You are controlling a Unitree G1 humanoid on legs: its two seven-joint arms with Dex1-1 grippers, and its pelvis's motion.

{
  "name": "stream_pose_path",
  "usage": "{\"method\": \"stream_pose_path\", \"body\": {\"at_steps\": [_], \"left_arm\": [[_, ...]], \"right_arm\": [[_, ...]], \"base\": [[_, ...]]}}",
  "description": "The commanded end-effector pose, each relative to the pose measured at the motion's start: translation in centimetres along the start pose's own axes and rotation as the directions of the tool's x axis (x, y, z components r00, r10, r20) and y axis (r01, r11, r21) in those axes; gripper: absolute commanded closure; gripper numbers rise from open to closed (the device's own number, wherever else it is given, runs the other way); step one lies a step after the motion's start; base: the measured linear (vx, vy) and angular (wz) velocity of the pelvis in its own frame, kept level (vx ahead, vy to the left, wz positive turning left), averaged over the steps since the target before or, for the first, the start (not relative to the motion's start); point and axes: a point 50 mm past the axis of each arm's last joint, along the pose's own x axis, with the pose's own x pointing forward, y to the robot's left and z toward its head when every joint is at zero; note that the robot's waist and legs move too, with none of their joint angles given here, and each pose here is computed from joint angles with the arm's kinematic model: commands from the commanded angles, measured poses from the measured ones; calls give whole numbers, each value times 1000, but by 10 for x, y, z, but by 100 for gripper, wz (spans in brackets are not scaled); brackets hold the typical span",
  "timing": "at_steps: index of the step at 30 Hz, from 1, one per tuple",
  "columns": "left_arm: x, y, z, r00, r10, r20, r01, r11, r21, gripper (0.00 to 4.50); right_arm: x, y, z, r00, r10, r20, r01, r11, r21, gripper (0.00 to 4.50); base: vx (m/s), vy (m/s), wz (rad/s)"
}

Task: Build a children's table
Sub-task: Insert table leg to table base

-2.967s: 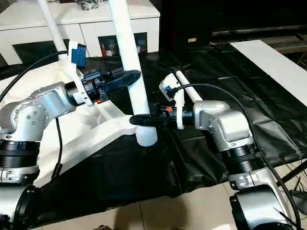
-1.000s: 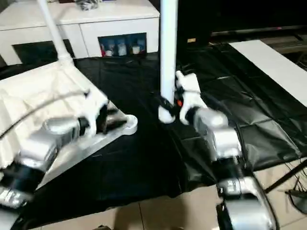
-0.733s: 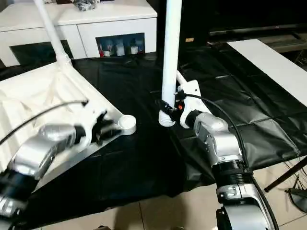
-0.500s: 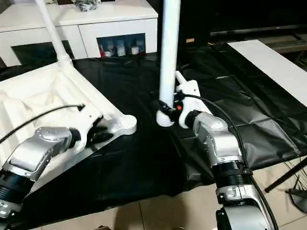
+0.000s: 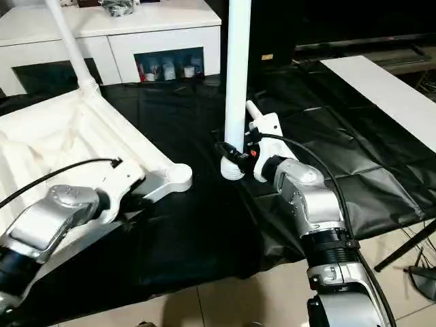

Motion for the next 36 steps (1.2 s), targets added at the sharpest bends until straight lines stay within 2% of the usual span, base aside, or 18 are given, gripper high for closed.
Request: {"method": "stream_pose_path", "body": {"at_steps": [1,2,3,4,6,7,9,11,14,15,17,21,22,30,36], "left_arm": [[0,-1,-5,1000,0,-19,1,1000,31,450],[0,-1,-4,1000,0,-12,1,999,35,450],[-1,-4,3,996,-47,72,41,995,92,450],[-1,-4,4,996,-53,79,45,994,97,450],[-4,-15,13,966,-183,182,143,966,215,450],[-5,-21,14,952,-231,200,177,951,253,450],[-6,-33,15,921,-324,216,251,918,307,450],[-6,-41,15,901,-372,223,294,902,316,450],[-5,-47,15,890,-396,226,318,894,317,450],[-1,-57,15,870,-441,220,355,871,341,450],[1,-58,15,873,-437,219,349,871,347,450],[14,-43,9,941,-297,164,222,904,365,450],[14,-41,9,945,-285,161,213,908,361,450],[12,-34,8,948,-279,156,211,913,350,450],[12,-35,7,942,-297,159,230,912,338,450]], "right_arm": [[-2,3,4,1000,21,22,-21,1000,-4,264],[-2,3,5,1000,21,23,-21,1000,-4,264],[-3,4,5,999,37,34,-38,999,10,264],[-4,4,5,999,39,34,-39,999,11,264],[-6,7,5,996,84,40,-85,996,28,264],[-8,10,4,992,120,38,-122,992,33,264],[-13,18,3,975,218,35,-220,974,56,264],[-17,23,2,962,272,38,-274,958,79,264],[-20,26,0,953,303,31,-304,949,86,264],[-24,33,-4,933,359,9,-358,929,92,264],[-25,34,-4,931,364,8,-364,927,92,264],[-24,34,-7,935,356,-10,-354,931,88,264],[-24,34,-7,933,358,-15,-356,931,86,264],[-23,32,-17,938,340,-66,-336,940,61,264],[-17,29,-19,949,310,-60,-307,950,60,265]], "base": [[0,0,0],[0,0,0],[0,0,0],[0,0,0],[0,0,0],[0,0,0],[0,0,0],[0,0,0],[0,0,0],[0,0,0],[0,0,0],[0,0,0],[0,0,0],[0,0,0],[0,0,0]]}}
